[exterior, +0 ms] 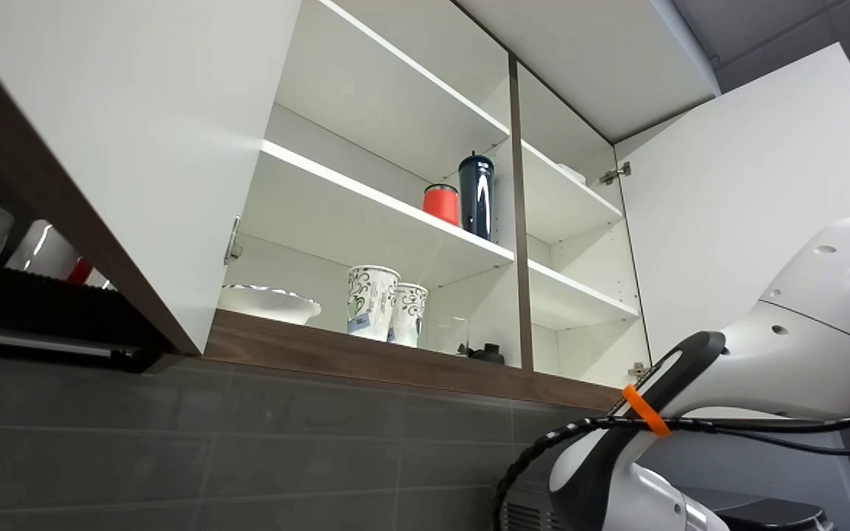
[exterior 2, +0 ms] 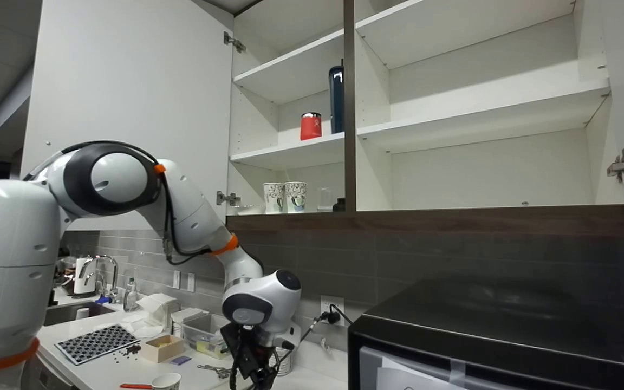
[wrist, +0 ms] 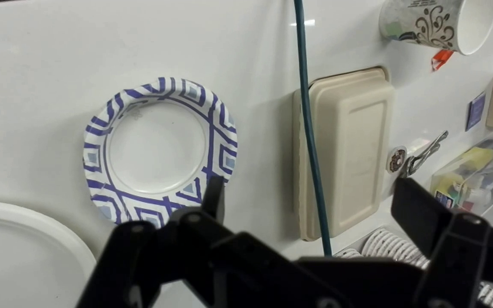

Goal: Individually move the paper bowls to the counter

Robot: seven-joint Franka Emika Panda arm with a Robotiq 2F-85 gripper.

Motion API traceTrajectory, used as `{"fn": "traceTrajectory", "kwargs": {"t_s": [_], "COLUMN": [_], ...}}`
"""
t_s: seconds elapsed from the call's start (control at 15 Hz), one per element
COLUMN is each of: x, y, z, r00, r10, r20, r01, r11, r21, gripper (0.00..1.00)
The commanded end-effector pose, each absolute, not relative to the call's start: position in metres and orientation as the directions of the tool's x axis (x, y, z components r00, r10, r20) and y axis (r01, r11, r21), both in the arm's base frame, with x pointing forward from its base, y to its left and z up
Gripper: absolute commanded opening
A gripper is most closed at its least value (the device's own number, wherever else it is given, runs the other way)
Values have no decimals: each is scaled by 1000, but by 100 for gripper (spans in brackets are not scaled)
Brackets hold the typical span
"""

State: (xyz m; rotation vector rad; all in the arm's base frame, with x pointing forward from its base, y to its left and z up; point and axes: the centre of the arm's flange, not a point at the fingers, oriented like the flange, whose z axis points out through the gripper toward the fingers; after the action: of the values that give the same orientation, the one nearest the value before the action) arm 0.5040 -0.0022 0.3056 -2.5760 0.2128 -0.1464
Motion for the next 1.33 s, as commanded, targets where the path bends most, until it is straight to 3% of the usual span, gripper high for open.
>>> {"fn": "traceTrajectory", "kwargs": {"t_s": [0.0,0.53,1.0,1.27], "x": [504,495,469,461], "y": [5,101,174,176], "z": [323,491,619,627], "r00": [984,899,889,877], "r10": [-141,215,266,270], "r20": [109,381,372,398], "r01": [-60,366,395,409], "r11": [-840,-846,-858,-854], "r21": [-539,-388,-330,-322], "gripper": [100,100,100,100]}}
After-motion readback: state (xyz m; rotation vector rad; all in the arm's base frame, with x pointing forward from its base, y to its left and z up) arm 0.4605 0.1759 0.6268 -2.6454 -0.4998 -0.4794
